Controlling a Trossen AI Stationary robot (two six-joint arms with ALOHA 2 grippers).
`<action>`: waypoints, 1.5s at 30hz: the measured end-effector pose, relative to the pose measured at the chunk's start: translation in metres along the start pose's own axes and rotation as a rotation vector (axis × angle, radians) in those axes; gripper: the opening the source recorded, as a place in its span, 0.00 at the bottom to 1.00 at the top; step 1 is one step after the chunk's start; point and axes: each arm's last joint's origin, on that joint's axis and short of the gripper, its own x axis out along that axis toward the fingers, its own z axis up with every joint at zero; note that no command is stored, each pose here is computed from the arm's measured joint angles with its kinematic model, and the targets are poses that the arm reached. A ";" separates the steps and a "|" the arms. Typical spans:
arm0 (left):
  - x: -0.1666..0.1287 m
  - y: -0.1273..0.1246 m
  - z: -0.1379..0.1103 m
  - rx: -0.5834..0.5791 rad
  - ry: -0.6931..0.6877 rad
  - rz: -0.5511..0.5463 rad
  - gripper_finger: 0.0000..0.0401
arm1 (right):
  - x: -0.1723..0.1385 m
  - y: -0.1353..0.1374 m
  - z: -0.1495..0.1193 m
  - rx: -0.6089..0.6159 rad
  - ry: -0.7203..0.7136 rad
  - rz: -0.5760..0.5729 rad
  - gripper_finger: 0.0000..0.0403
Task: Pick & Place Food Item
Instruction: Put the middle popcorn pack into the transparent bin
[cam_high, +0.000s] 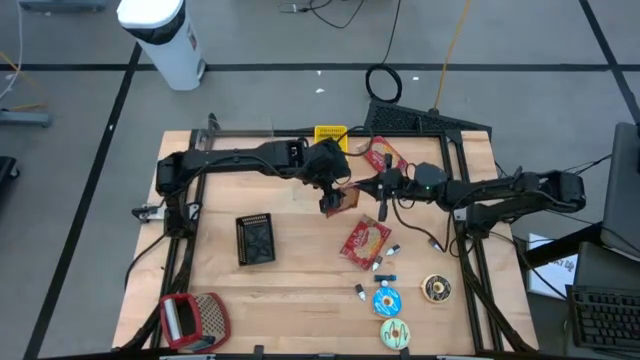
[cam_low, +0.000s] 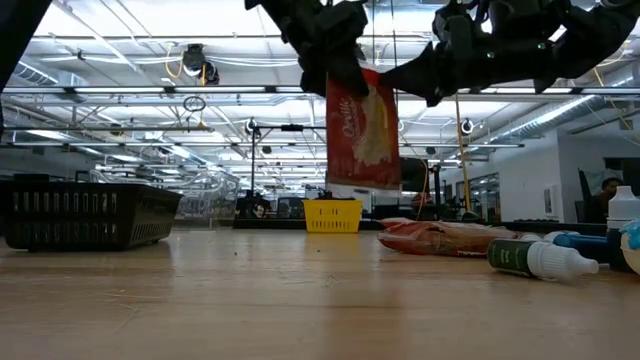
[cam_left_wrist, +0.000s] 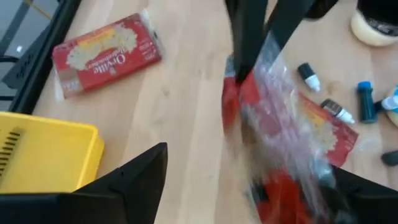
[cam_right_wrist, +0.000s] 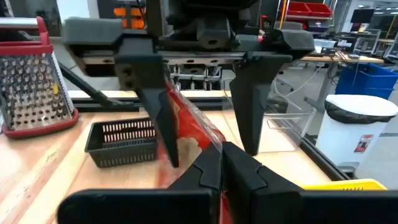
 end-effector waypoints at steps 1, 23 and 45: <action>0.000 0.001 -0.001 -0.004 0.013 0.001 0.69 | 0.000 0.000 0.000 -0.004 0.000 -0.001 0.00; 0.000 0.001 0.001 0.023 -0.012 -0.001 0.32 | -0.002 -0.005 -0.006 -0.011 0.067 -0.019 0.00; -0.053 0.009 0.007 0.072 -0.089 0.097 0.00 | -0.012 -0.009 -0.009 -0.023 0.182 -0.205 0.24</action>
